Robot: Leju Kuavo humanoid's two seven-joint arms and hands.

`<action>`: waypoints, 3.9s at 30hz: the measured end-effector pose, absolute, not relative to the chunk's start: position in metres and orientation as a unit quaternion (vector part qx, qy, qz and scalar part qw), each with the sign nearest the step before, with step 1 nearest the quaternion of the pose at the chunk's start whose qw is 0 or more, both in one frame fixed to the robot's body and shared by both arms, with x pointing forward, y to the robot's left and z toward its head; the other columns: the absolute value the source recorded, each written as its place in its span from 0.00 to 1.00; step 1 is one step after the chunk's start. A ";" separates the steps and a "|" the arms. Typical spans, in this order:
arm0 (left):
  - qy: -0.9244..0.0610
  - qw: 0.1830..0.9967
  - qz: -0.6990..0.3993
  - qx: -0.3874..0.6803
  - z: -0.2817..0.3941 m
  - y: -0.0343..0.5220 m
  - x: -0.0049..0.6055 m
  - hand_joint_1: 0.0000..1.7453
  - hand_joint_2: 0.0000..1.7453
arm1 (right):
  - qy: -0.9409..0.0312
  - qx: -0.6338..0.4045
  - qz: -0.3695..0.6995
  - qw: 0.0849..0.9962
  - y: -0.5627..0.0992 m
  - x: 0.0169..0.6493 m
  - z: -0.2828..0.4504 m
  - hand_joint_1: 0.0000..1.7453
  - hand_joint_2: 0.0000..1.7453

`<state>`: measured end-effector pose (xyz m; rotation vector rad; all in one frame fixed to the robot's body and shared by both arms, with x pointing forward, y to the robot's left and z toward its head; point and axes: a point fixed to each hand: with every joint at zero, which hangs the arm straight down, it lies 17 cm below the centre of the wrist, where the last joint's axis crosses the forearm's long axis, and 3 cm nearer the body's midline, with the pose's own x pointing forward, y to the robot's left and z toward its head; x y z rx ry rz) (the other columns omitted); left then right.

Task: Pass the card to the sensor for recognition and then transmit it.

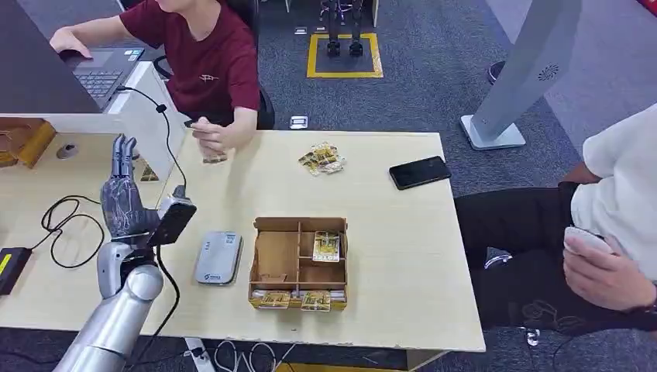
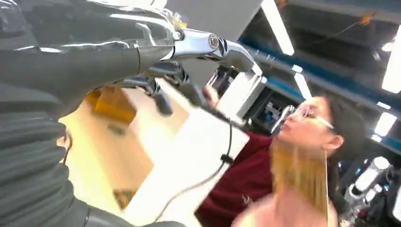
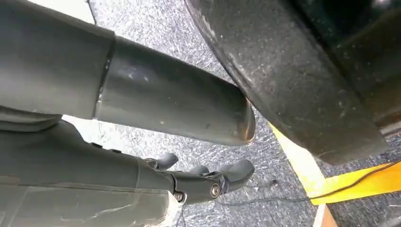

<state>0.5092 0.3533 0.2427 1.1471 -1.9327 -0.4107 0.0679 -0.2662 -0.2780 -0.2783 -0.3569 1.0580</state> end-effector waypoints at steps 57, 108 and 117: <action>-0.798 0.295 -0.474 0.227 0.133 0.100 0.301 0.00 1.00 | -0.155 -0.140 0.464 0.861 -0.270 0.064 -0.279 0.00 0.00; -0.731 0.419 -0.424 0.331 0.082 0.130 0.400 1.00 1.00 | -0.149 -0.143 0.476 0.855 -0.266 0.068 -0.278 0.00 0.00; -0.733 0.440 -0.419 0.306 0.079 0.134 0.403 1.00 1.00 | -0.149 -0.143 0.476 0.855 -0.266 0.068 -0.278 0.00 0.00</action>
